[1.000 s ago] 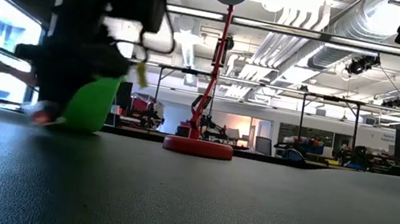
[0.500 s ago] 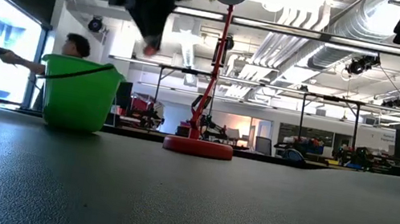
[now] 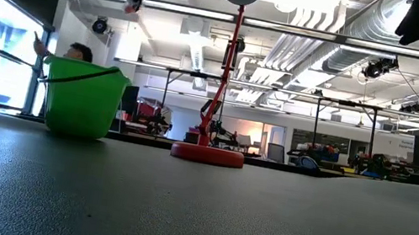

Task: Sort candy
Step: Put the orange gummy into the green bucket

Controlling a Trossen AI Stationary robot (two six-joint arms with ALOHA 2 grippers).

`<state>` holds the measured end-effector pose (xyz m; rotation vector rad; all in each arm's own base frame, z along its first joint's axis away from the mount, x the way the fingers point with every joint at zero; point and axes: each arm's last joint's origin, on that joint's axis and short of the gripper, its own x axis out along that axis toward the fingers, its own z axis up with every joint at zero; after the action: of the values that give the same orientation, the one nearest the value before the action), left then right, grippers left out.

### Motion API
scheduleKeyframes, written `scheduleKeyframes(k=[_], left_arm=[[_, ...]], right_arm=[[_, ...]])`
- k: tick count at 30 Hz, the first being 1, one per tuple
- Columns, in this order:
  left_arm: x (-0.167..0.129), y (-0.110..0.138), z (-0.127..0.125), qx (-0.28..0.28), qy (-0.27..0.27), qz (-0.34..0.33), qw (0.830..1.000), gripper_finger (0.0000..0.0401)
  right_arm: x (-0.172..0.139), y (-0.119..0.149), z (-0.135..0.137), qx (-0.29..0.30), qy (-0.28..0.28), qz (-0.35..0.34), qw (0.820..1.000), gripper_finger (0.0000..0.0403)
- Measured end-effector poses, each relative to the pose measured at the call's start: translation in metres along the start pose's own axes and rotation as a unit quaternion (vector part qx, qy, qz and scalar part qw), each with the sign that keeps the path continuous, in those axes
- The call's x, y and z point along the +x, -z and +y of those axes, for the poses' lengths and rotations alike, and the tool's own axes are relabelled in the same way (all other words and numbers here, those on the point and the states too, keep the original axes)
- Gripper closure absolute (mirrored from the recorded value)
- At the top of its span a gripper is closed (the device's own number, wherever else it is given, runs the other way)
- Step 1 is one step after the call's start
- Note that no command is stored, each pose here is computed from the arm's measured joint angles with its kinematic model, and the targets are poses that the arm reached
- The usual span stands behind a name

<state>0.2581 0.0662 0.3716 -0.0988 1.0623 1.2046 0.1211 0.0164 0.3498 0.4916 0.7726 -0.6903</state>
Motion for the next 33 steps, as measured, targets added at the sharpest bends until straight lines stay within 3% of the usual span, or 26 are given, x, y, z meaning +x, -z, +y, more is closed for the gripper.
scheduleKeyframes(k=[7,12,19,26,33], left_arm=[[0.023,-0.005,0.045,-0.014,-0.033,0.035,0.999,0.0398],[0.032,-0.006,0.069,-0.013,0.003,0.079,0.997,0.0398],[0.045,-0.008,0.083,0.028,0.038,0.116,0.992,0.0398],[0.055,-0.010,0.087,0.087,0.139,0.150,0.975,0.0398],[0.063,-0.012,0.097,0.092,0.136,0.153,0.975,0.0398]], right_arm=[[0.006,-0.012,-0.004,0.053,0.016,-0.023,0.998,0.0281],[0.010,-0.023,-0.007,0.095,0.021,-0.048,0.994,0.0281],[0.014,-0.036,-0.013,0.116,0.035,-0.078,0.990,0.0281],[0.017,-0.043,-0.021,0.128,0.056,-0.090,0.986,0.0281],[0.019,-0.046,-0.026,0.143,0.071,-0.094,0.983,0.0281]])
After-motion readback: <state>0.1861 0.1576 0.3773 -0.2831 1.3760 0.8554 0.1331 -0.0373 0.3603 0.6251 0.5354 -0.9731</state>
